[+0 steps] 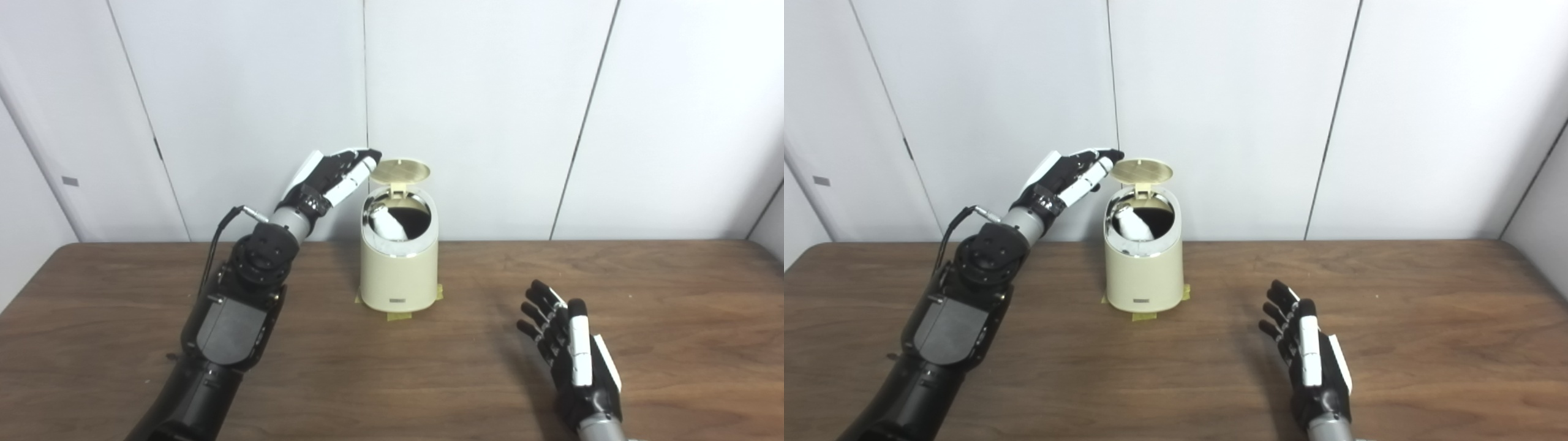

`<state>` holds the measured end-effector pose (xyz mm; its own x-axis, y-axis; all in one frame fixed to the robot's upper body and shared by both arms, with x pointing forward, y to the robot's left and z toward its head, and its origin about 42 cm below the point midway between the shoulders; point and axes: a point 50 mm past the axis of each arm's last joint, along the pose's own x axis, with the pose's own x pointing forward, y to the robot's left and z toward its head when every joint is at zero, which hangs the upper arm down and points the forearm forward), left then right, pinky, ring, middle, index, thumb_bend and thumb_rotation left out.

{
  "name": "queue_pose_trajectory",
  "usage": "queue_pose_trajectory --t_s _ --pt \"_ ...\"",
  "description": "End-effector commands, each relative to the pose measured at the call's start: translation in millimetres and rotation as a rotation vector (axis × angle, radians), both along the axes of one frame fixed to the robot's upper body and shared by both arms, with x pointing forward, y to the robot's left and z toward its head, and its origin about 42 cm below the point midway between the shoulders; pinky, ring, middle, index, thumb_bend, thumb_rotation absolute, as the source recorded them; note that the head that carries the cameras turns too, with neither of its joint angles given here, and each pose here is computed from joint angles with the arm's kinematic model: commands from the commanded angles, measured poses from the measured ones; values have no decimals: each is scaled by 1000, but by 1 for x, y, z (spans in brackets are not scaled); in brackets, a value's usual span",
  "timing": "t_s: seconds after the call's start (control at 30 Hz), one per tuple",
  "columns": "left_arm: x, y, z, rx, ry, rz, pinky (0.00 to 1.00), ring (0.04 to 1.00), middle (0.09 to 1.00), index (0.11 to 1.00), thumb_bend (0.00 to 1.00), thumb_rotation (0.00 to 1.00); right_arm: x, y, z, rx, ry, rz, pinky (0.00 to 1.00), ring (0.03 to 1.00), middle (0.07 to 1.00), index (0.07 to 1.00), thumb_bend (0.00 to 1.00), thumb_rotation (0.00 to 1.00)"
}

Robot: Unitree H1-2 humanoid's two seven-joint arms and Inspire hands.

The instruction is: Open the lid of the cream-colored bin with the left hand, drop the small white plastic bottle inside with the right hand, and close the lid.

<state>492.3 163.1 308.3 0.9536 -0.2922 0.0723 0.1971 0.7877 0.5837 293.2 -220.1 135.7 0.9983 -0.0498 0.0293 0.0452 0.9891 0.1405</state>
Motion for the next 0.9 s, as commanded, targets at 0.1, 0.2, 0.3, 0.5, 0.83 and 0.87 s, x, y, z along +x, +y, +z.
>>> queue_pose_trajectory --t_s 0.1,0.2,0.3,0.5,0.83,0.87 --pt "0 -8 58 228 -221 -32 844 894 893 861 455 839 4 4 7 -1 -59 14 827 887 894 889 609 1000" --pt "-4 -10 61 327 -264 -51 798 864 876 860 474 815 4 5 3 -7 -44 17 805 878 885 887 604 1000" --pt "-7 -12 63 473 -317 -74 778 849 854 838 495 852 4 7 1 -26 -30 26 782 868 876 887 589 1000" --pt "-13 -17 65 679 -423 -99 731 823 811 797 536 838 7 10 0 -51 -23 25 742 844 859 883 561 1000" --pt "-24 -25 60 905 -533 -171 788 829 774 750 563 895 8 8 -4 -62 -15 17 745 838 852 893 544 1000" --pt "-25 -25 58 938 -555 -178 772 827 771 748 564 901 8 7 -4 -64 -14 16 745 837 851 893 545 1000"
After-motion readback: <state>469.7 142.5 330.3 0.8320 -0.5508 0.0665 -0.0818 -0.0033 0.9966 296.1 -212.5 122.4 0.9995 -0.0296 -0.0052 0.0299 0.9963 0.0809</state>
